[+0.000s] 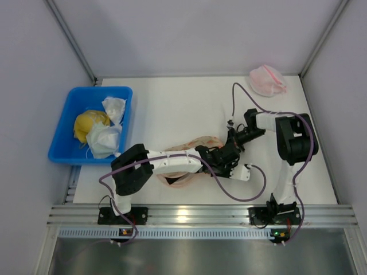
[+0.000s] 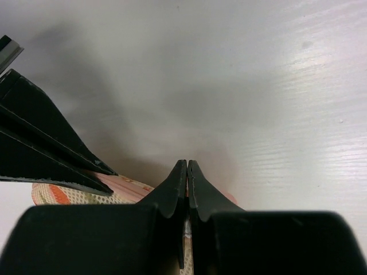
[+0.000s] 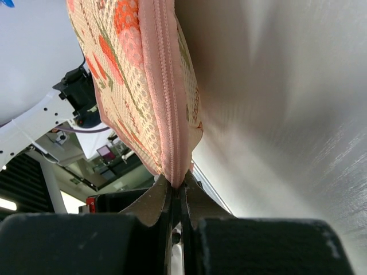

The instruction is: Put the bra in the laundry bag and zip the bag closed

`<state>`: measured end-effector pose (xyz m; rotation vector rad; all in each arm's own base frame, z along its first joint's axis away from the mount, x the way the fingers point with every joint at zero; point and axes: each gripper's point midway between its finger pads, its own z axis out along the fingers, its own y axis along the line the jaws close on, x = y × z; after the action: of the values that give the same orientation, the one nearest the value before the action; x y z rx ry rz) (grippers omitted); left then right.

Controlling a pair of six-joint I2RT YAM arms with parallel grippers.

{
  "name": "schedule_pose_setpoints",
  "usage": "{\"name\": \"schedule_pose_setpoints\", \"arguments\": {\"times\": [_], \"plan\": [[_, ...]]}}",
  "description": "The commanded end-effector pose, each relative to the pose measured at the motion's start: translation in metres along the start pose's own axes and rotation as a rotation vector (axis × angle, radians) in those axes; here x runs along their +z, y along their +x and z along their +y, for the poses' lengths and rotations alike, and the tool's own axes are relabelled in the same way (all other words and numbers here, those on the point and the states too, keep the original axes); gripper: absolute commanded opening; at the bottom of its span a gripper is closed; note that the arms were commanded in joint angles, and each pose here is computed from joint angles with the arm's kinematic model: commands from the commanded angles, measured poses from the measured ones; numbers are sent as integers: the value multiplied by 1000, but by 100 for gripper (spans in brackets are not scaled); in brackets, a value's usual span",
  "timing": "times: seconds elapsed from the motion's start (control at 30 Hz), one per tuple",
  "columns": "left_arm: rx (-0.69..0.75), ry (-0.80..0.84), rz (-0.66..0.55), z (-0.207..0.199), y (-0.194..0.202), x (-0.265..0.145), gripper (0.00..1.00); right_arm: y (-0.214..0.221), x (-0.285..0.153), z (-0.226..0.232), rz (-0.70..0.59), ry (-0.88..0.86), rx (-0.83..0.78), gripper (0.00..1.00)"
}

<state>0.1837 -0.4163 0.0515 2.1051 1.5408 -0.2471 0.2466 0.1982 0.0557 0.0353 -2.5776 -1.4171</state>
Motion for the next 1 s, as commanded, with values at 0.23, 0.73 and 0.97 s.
{"name": "schedule_pose_setpoints", "arguments": {"times": [0.23,0.73,0.97], "plan": [[-113,155,-81,-65,-1,-29,0,-55,-25,-4,-159,38,-122,0],[-138,274,-36,-130,54,-45,0,-79,-43,-26,-221,101,-103,0],[-135,277,-1,-146,81,-53,0,-87,-51,-32,-246,117,-93,0]]}}
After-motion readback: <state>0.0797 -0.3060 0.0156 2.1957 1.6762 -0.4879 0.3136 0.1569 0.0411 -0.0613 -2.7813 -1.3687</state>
